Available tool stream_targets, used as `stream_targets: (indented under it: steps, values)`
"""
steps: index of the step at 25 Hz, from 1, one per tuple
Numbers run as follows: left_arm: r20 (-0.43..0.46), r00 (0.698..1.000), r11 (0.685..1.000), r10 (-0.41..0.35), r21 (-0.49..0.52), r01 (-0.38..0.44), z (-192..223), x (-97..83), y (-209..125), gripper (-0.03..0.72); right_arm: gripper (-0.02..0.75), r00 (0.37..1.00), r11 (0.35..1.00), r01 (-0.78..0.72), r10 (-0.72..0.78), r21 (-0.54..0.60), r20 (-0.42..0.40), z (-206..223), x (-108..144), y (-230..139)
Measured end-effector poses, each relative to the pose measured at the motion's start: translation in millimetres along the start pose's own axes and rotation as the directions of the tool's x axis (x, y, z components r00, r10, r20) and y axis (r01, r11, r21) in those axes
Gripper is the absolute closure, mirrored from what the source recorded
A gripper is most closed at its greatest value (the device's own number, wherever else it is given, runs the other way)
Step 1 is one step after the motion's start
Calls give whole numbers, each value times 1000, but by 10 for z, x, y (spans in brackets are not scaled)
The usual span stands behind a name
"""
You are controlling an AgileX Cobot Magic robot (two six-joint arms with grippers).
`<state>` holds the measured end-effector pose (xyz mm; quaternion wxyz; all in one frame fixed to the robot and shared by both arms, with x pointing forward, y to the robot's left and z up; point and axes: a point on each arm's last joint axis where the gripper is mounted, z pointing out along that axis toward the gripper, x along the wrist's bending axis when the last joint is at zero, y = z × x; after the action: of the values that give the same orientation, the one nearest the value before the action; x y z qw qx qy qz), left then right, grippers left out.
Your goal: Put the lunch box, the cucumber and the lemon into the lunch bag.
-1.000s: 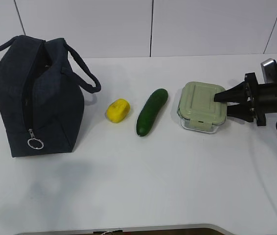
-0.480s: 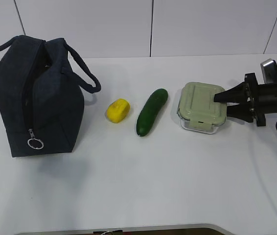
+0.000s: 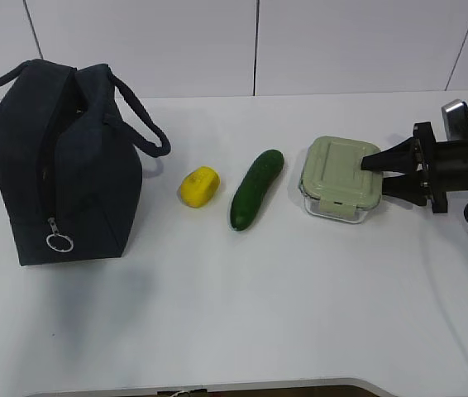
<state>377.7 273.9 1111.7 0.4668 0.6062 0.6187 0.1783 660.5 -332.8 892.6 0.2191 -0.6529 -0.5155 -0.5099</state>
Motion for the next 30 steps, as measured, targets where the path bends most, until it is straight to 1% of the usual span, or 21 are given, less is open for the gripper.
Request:
stream_targets:
  steps: [6, 10, 14, 17, 20, 23, 26, 30]
  values:
    - [8, 1000, 1000, -19, 23, 19, 392, 94, 356, 350, 364, 1000, 1000, -4, 4, -4, -1, 0, 1, 4]
    - [24, 998, 997, -58, 51, 57, 675, 149, 613, 350, 364, 1000, 1000, -15, 15, -5, 0, 0, 0, 4]
    - [39, 995, 991, -91, 105, 86, 968, 215, 808, 350, 364, 999, 999, -34, 34, -5, 0, 0, 0, 4]
    - [50, 991, 981, -121, 157, 112, 1178, 272, 869, 350, 364, 1000, 1000, -25, 25, -2, 5, -11, 27, 7]
    - [43, 989, 969, -144, 209, 132, 1345, 343, 832, 344, 364, 1000, 1000, -7, 7, -10, 8, -44, 99, 27]
    - [31, 986, 958, -162, 246, 149, 1470, 407, 780, 307, 364, 1000, 999, 25, -24, -22, 6, -100, 225, 54]
    - [20, 985, 951, -173, 263, 162, 1564, 456, 753, 275, 364, 999, 998, 51, -51, -35, 3, -152, 344, 77]
    - [10, 983, 943, -185, 282, 175, 1698, 516, 751, 270, 364, 998, 996, 69, -70, -51, -1, -217, 488, 100]
